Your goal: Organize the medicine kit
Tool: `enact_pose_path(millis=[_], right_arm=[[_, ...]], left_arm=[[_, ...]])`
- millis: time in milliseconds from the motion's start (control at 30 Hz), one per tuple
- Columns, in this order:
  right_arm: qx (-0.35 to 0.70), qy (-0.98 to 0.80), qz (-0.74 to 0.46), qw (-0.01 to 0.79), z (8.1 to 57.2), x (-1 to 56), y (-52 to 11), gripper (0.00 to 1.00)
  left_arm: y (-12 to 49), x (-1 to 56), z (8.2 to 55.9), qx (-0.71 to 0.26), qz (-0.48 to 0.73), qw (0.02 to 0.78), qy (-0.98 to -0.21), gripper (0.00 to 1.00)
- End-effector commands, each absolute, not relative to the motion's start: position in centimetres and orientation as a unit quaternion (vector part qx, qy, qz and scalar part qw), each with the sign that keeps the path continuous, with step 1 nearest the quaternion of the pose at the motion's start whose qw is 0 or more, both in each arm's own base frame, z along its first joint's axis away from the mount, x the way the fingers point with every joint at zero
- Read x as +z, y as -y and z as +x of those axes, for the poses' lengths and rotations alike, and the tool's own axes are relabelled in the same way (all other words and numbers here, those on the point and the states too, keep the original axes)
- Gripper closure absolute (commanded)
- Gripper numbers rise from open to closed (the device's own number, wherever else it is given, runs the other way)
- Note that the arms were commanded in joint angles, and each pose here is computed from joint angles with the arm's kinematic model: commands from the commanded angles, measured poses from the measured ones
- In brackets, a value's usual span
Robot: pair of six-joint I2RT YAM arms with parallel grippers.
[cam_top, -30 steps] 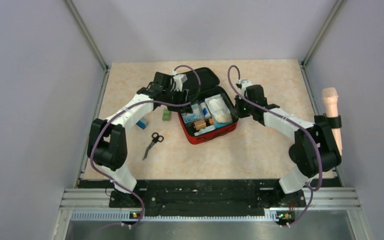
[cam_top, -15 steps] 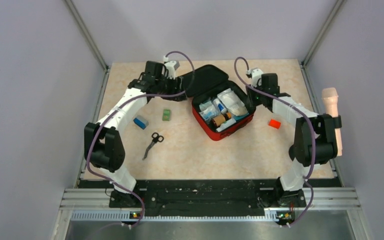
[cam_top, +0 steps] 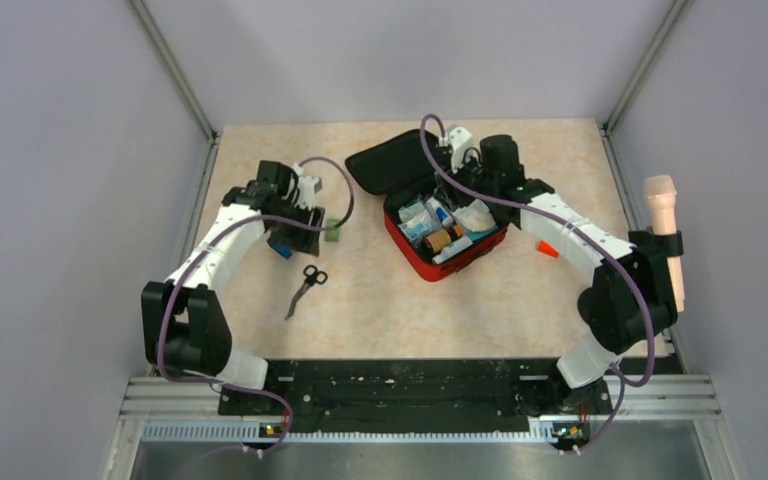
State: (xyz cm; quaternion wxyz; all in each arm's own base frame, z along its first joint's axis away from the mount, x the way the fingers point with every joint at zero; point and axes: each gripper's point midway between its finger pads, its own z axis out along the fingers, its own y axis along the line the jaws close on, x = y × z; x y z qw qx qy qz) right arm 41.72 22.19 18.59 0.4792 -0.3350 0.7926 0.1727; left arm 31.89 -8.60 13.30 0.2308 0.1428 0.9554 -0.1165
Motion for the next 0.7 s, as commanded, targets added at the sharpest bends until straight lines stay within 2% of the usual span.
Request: enact_pose_path(millis=[0,167,367,567,667], right_arm=[[0.216,-0.765,-0.370,0.480,39.2,19.7,-25.0,0.52],[0.224,-0.773,-0.357,0.473,39.6,19.3,-25.5,0.52],[0.227,-0.773,-0.356,0.474,40.3,19.6,-25.9,0.52],[0.231,-0.775,-0.355,0.469,39.9,19.1,-26.2,0.52],[0.231,-0.776,-0.356,0.467,39.7,18.9,-26.2,0.52]], left_arm=[[3.9,10.5,26.0,-0.015,0.181,0.153,-0.971,0.37],[3.2,9.3,24.1,0.002,0.216,0.140,-0.966,0.41],[2.7,6.2,20.8,0.025,0.253,0.063,-0.965,0.43],[4.4,5.6,21.2,0.013,0.286,0.109,-0.952,0.45],[3.9,4.9,21.8,0.046,0.274,0.113,-0.954,0.45]])
